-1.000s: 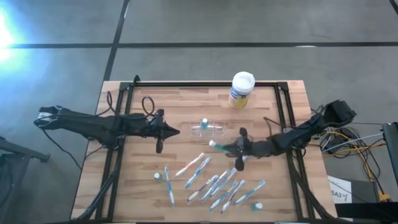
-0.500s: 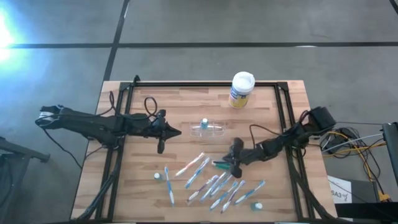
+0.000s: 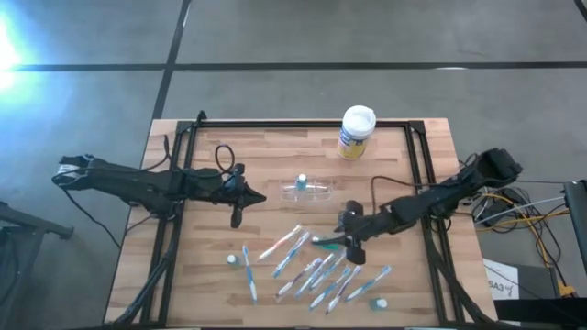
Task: Pick & Place toothbrushing station
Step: Put the blue mouthwash into the transparent organizer
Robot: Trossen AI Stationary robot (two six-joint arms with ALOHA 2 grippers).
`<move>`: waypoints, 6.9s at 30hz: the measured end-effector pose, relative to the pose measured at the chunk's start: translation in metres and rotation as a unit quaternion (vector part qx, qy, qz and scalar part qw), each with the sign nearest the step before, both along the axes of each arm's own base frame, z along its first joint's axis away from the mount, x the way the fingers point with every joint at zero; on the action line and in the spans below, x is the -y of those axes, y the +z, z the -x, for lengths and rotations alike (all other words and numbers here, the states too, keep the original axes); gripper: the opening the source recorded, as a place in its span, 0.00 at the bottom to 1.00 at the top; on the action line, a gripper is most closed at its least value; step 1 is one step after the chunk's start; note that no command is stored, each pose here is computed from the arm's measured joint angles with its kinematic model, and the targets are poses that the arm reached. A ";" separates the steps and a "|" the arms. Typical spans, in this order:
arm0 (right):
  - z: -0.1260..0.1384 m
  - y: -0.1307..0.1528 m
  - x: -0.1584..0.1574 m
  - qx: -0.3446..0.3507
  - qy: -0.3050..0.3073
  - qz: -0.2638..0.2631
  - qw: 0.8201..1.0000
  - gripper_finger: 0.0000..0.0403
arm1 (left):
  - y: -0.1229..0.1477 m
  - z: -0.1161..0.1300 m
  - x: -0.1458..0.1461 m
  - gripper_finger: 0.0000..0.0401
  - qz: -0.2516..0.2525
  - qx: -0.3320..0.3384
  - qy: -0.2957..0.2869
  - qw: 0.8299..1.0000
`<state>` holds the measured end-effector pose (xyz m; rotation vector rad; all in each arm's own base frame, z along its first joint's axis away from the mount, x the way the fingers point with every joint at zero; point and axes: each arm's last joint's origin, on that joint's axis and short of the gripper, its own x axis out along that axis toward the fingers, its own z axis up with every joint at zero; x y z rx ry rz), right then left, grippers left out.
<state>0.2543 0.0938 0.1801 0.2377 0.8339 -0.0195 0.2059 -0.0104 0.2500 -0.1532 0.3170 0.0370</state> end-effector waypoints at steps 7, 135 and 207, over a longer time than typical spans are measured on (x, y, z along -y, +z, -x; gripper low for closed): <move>-0.025 -0.002 -0.012 -0.072 0.019 0.041 0.996 0.70 | 0.000 0.000 0.000 0.04 0.000 -0.001 -0.001 1.000; 0.006 -0.014 0.056 0.379 -0.014 0.186 0.906 0.16 | 0.099 -0.198 -0.001 0.24 -0.046 -0.256 -0.052 0.964; 0.097 -0.012 0.068 0.464 0.010 0.087 0.882 0.53 | 0.072 -0.182 -0.051 0.24 -0.221 -0.375 -0.137 0.890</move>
